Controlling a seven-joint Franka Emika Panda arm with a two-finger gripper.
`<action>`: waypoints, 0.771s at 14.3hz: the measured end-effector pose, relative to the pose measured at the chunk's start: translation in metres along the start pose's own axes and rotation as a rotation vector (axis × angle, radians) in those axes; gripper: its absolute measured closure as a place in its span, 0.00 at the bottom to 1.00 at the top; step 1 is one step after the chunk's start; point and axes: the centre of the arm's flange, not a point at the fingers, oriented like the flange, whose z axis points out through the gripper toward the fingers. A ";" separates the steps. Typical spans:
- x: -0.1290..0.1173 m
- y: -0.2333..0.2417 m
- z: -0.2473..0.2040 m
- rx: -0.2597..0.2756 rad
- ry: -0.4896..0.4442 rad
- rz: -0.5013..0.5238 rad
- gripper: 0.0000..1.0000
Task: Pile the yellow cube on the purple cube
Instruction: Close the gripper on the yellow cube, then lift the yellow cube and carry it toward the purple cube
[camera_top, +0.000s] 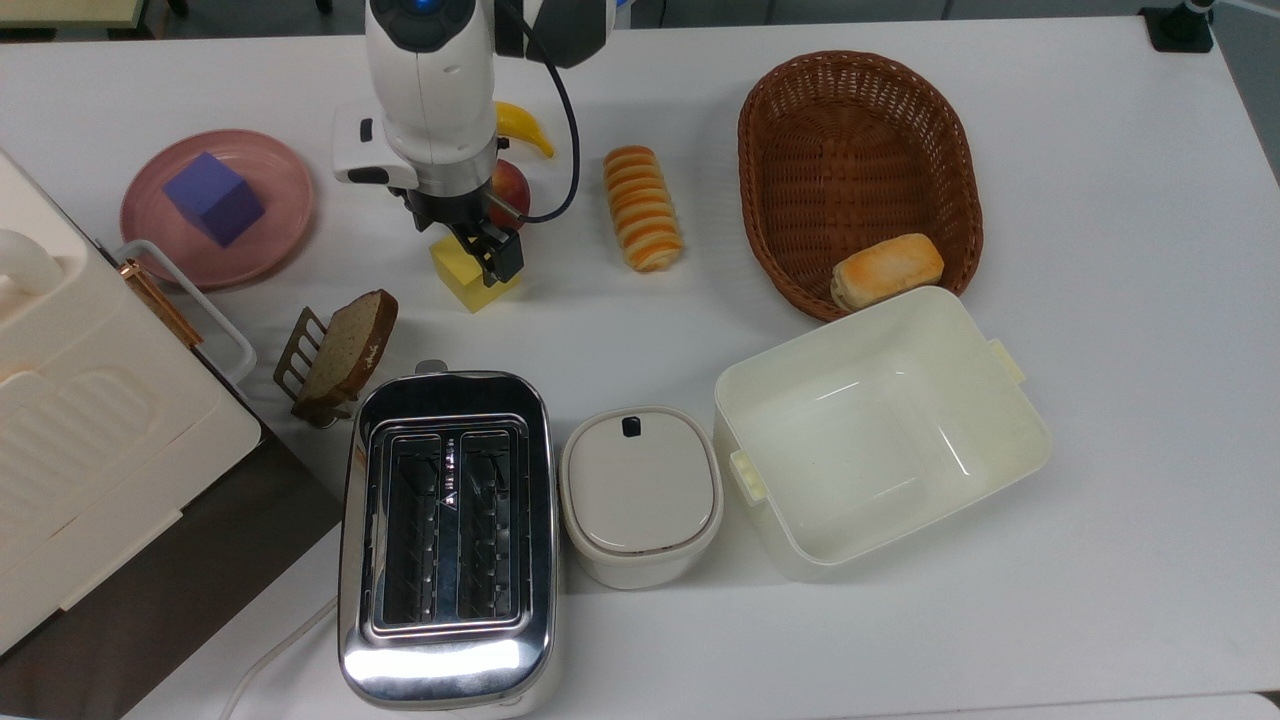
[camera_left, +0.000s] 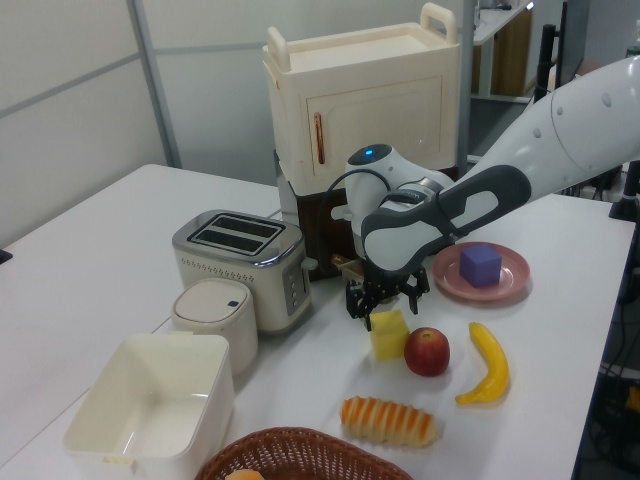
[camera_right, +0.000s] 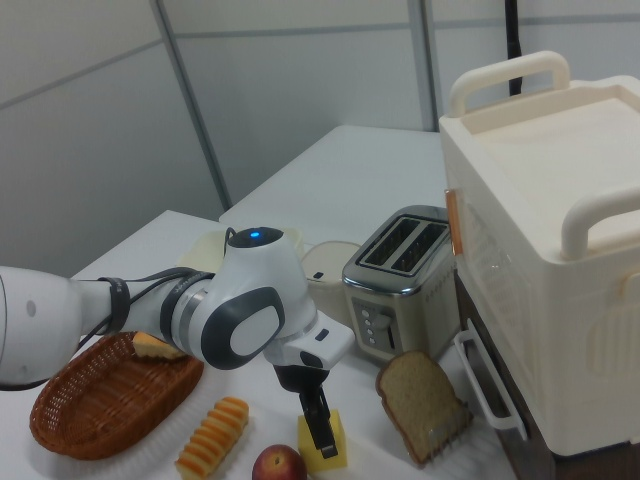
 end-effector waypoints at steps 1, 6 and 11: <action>0.000 0.000 0.001 -0.002 -0.001 -0.001 0.00; 0.000 -0.001 0.008 -0.023 0.001 -0.017 0.11; 0.000 -0.002 0.008 -0.044 0.017 -0.040 0.44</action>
